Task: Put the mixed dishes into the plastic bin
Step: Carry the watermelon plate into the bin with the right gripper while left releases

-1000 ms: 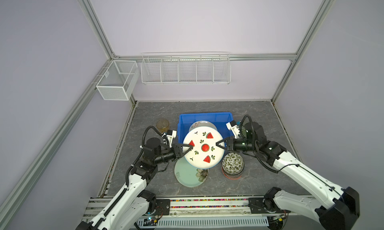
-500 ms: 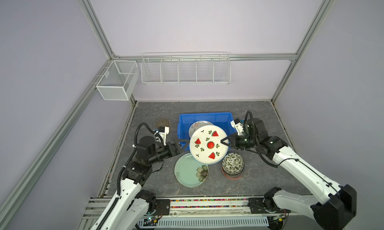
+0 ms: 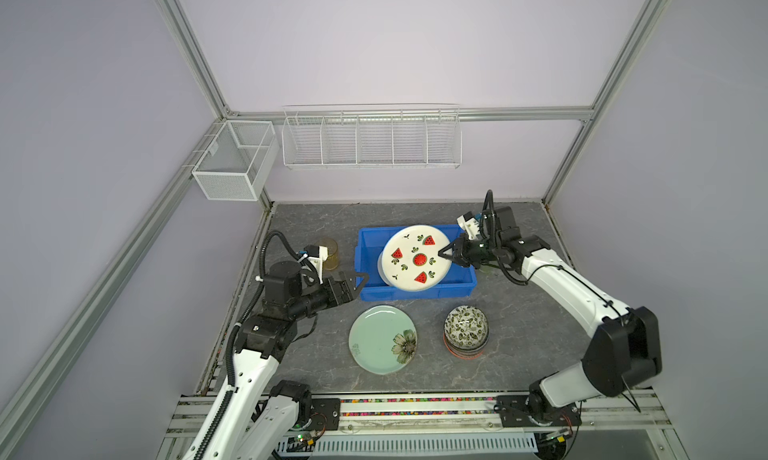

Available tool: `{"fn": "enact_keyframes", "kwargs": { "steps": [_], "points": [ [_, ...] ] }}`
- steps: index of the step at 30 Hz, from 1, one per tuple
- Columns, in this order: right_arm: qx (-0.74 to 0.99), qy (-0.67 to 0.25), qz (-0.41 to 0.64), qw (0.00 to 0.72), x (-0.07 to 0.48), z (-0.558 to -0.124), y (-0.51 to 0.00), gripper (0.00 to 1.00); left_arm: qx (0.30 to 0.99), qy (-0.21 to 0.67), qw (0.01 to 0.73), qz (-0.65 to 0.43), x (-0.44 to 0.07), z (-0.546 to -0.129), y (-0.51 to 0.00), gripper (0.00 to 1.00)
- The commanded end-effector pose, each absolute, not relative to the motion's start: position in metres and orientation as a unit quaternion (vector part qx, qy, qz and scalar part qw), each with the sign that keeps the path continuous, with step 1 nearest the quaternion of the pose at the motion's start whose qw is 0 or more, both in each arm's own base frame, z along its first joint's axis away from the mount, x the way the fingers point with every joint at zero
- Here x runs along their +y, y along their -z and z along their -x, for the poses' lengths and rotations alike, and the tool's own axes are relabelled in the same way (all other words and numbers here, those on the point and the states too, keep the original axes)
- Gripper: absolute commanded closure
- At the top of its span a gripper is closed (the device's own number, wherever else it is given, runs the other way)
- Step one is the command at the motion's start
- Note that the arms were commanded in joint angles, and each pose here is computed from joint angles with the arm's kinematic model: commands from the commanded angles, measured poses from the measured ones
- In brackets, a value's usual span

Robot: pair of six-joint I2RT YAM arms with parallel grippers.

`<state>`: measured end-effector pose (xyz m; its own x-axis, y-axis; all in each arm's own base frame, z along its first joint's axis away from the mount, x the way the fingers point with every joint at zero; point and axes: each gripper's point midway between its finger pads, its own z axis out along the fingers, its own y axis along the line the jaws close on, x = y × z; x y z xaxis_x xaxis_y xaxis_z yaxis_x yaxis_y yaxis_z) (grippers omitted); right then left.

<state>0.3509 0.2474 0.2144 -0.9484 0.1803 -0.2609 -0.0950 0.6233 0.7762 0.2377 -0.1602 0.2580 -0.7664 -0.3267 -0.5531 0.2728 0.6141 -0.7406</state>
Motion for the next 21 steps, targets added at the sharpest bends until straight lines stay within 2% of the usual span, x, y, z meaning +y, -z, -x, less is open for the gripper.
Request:
{"fn": "enact_keyframes", "kwargs": {
  "steps": [1,8,21],
  "points": [
    [0.856,-0.482,0.017,0.187,0.266,-0.373,-0.246,0.93,0.819,0.451,0.354,0.025,-0.160,-0.243,-0.264,0.00],
    [0.859,-0.484,0.005,0.166,0.280,-0.404,-0.214,0.93,0.819,0.450,0.352,0.044,-0.157,-0.244,-0.257,0.00],
    [0.870,-0.475,-0.007,0.131,0.287,-0.427,-0.156,0.93,0.826,0.442,0.346,0.054,-0.155,-0.245,-0.246,0.00]
  ]
}}
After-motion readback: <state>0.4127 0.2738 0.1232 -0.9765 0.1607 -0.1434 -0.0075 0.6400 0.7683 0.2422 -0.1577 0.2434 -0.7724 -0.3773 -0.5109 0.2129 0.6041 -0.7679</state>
